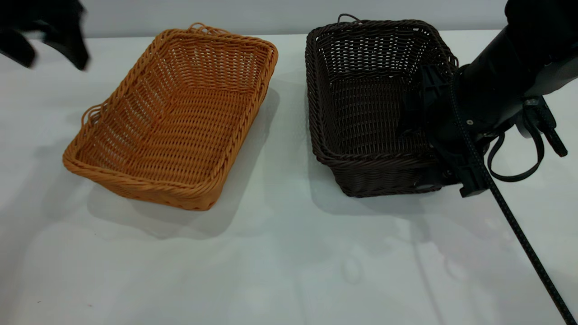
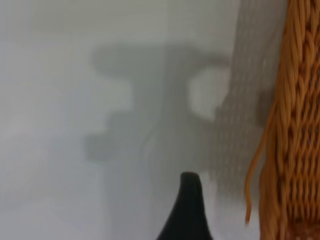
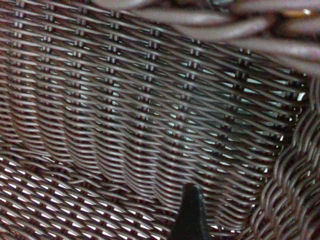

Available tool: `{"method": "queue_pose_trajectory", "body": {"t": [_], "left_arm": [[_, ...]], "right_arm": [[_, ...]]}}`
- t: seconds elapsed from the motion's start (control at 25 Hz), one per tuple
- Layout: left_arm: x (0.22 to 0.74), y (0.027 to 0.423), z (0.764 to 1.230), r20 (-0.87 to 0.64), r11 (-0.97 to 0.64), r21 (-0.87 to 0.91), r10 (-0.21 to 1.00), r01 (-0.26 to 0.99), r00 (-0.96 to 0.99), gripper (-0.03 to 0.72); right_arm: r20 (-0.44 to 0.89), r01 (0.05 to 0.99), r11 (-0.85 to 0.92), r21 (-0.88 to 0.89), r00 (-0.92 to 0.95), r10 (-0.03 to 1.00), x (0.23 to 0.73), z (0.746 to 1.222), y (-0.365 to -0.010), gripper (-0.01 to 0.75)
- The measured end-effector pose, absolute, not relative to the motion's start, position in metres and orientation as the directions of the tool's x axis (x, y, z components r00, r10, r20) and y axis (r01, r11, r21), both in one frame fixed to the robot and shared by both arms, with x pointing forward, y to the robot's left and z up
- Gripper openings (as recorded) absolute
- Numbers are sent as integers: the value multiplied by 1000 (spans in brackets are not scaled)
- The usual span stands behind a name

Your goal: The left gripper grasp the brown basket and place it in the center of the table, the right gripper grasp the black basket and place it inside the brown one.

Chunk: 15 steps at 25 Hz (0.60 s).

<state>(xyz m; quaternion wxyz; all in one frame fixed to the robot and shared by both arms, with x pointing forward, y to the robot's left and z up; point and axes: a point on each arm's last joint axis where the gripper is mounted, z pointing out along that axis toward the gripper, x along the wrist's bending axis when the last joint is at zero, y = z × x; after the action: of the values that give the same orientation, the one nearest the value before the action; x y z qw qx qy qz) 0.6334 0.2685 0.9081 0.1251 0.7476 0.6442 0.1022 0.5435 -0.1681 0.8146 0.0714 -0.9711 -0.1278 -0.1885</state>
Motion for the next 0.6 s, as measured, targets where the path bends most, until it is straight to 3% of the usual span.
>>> {"method": "queue_pose_trajectory", "body": {"t": [0.44, 0.6], "left_arm": [[661, 236, 813, -47, -169, 196, 982, 966, 181, 579], [660, 236, 809, -48, -169, 180, 982, 969, 181, 459]], "right_arm": [[388, 302, -950, -73, 886, 252, 544, 815, -168, 507], [388, 304, -950, -72, 886, 254, 544, 815, -168, 374]]}}
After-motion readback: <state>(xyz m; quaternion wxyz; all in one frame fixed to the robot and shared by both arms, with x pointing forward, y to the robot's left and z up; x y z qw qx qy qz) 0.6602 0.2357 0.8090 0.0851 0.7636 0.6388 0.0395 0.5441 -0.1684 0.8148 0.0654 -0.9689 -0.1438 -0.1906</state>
